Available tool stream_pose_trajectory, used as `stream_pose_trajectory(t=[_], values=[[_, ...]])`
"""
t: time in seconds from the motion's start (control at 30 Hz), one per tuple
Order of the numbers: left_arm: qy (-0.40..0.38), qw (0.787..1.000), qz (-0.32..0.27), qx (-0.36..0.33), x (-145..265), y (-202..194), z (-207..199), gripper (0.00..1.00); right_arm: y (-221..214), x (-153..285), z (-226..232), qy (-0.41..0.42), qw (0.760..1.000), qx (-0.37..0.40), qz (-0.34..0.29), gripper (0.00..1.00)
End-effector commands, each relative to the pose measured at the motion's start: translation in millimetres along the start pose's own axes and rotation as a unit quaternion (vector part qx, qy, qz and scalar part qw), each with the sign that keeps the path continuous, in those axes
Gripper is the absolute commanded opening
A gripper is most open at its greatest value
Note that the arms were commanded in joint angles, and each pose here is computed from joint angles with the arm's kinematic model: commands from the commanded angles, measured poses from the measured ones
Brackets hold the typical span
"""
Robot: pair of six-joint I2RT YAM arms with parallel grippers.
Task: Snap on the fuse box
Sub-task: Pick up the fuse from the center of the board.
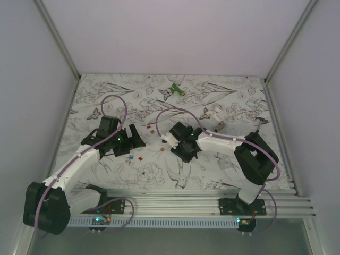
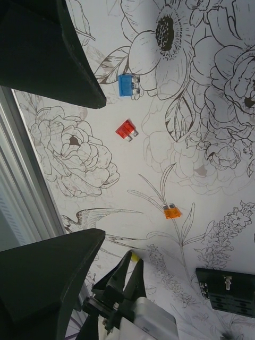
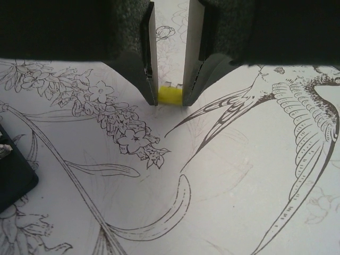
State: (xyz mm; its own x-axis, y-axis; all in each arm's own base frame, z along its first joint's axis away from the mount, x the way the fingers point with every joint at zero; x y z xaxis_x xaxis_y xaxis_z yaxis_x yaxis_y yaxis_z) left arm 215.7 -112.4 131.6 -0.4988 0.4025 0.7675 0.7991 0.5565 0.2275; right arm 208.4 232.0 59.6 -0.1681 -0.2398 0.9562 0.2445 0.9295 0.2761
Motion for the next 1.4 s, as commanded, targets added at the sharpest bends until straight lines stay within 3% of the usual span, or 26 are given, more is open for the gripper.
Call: stream_pose_trajectory(t=[0.0, 0.37, 0.77, 1.23, 1.37], values=[[-0.004, 1.0, 0.015, -0.005, 4, -3, -5, 1.0, 18, 15, -5, -0.036, 0.997, -0.055, -0.042, 0.27], [-0.051, 0.998, 0.027, -0.031, 3, -7, -21, 1.0, 35, 31, -22, -0.116, 0.97, -0.19, -0.093, 0.29], [-0.177, 0.974, -0.023, -0.142, -9, -28, -70, 0.95, 70, 81, -37, -0.16, 0.9, -0.321, -0.247, 0.3], [-0.267, 0.929, -0.089, -0.242, -7, -40, -116, 0.75, 94, 121, -37, -0.129, 0.853, -0.368, -0.347, 0.3], [-0.273, 0.928, -0.09, -0.239, -12, -43, -124, 0.66, 97, 125, -35, -0.119, 0.843, -0.38, -0.362, 0.3]])
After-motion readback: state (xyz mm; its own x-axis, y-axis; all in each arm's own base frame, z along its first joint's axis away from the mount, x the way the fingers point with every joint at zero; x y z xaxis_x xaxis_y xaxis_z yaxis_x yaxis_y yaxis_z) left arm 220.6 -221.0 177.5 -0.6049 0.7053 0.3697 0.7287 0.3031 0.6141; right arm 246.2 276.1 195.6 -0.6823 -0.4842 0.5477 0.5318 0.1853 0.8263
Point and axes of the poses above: each gripper's point midway between its finger pads, its own x axis back along the fingers, its own z axis along the line the jaws close on, y = z × x, the point moved 5 cm from there along x, back along the fingers, and after that the axes turned 12 degrees about x, right-handed, at the moved point
